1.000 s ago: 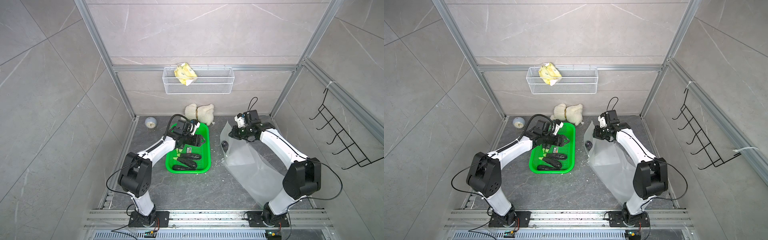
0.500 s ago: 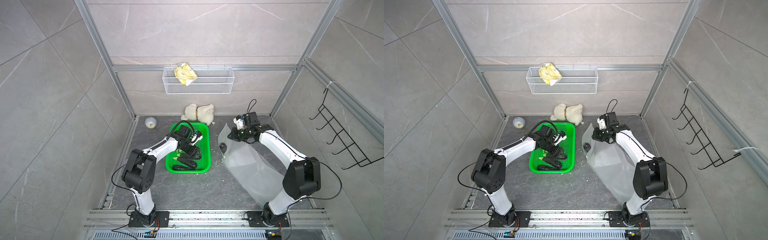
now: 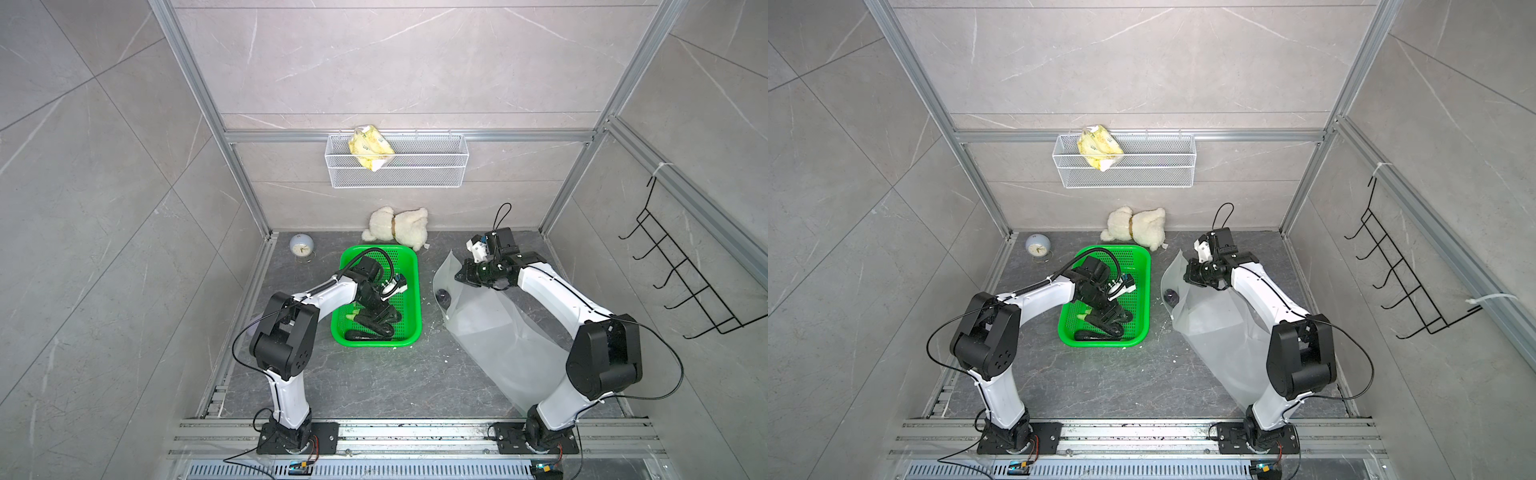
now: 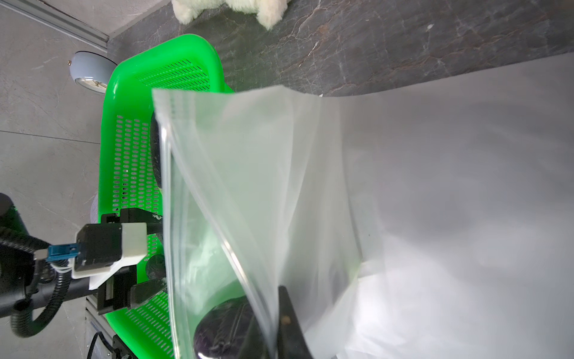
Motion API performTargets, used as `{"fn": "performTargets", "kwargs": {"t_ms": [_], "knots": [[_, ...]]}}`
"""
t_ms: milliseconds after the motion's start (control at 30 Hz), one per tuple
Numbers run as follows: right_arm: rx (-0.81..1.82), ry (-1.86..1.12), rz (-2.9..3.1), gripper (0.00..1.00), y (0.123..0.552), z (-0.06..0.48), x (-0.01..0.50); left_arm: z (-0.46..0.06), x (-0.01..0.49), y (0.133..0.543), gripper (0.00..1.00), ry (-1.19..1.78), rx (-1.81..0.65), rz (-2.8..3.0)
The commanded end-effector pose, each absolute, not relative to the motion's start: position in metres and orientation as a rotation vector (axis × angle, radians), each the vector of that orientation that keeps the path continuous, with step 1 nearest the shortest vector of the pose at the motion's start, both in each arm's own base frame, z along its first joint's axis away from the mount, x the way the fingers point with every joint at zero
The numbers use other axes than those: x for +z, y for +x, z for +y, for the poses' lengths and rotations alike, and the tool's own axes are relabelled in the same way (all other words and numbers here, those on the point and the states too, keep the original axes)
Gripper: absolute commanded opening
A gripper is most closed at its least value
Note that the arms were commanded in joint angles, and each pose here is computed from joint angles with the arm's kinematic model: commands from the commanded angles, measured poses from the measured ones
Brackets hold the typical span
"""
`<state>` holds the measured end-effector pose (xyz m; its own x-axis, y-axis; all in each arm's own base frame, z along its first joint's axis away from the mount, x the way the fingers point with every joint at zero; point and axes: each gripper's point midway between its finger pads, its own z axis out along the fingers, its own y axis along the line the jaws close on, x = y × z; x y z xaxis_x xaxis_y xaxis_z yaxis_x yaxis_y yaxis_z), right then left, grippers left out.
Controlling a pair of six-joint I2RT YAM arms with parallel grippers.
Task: Place the eggplant in a zip-top bag and seal the zipper
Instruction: Pick up the eggplant from the basket.
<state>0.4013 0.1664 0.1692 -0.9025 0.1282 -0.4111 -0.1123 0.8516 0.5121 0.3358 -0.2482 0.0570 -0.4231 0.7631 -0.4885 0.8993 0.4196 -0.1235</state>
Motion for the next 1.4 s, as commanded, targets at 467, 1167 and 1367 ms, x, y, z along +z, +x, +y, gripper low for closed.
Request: {"fn": "performTargets", "kwargs": {"t_ms": [467,1167,1367], "knots": [[0.780,0.035,2.572,0.08,0.397,0.166,0.174,-0.252,0.039,0.364,0.55,1.524,-0.387,2.312],[0.746,0.052,2.609,0.08,0.394,0.163,0.160,-0.257,0.130,0.406,0.32,1.090,-0.459,2.154],[0.755,0.037,2.612,0.08,0.391,0.169,0.157,-0.259,0.179,0.413,0.32,0.932,-0.537,2.028]]}}
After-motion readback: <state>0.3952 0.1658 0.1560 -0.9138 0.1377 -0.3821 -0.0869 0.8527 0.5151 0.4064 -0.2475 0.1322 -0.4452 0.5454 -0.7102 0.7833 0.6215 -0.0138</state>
